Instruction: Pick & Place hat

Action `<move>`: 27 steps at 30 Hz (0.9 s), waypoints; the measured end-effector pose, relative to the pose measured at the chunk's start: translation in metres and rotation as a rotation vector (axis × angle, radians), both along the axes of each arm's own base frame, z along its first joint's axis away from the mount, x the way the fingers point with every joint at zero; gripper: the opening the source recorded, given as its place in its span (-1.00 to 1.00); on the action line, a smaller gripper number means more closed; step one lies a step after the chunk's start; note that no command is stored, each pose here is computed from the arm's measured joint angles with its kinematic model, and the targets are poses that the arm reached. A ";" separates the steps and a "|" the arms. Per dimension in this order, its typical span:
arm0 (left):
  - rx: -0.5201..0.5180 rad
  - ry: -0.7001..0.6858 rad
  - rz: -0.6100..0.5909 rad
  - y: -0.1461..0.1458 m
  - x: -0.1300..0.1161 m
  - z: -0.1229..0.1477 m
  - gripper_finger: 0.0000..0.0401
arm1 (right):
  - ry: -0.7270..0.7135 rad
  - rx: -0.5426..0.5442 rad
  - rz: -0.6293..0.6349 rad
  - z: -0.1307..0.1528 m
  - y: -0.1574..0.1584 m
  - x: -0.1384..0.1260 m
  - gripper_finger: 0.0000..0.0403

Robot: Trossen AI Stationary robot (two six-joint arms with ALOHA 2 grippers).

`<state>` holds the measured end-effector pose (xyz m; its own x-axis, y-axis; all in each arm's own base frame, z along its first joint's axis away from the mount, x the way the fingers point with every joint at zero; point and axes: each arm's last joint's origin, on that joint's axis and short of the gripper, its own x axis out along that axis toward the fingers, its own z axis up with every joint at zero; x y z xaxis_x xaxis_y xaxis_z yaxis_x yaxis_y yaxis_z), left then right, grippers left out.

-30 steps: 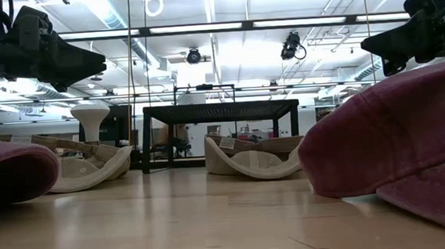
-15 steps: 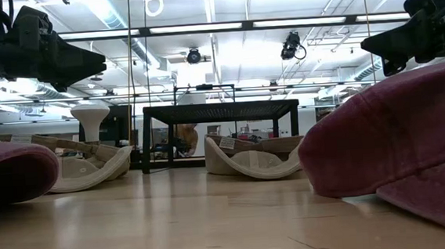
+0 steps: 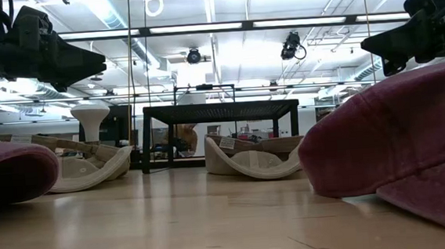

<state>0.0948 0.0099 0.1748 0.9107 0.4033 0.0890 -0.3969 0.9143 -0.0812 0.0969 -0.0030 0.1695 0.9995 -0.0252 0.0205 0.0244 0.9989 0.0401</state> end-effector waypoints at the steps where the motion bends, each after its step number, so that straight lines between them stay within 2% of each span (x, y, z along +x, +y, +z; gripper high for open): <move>1: 0.000 0.000 0.000 0.000 0.000 0.000 -0.14 | 0.000 0.000 0.000 0.000 0.000 0.000 -0.84; 14: -0.025 -0.012 -0.017 0.000 0.000 0.000 -0.14 | 0.000 0.000 0.000 0.000 0.000 0.000 -0.84; 18: -0.090 -0.039 -0.097 -0.002 0.001 0.000 -0.14 | 0.000 -0.001 0.000 0.000 0.000 0.000 -0.84; 24: -0.101 -0.037 -0.280 -0.007 0.002 0.000 -0.14 | 0.000 -0.001 0.000 0.000 0.000 0.000 -0.84; 27: -0.099 -0.033 -0.318 -0.009 0.002 0.000 -0.14 | 0.000 -0.001 0.000 0.000 0.000 0.000 -0.84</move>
<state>0.0971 0.0013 0.1749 0.9896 0.1074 0.0956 -0.0885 0.9790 -0.1836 0.0969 -0.0030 0.1696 0.9995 -0.0252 0.0207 0.0243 0.9989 0.0389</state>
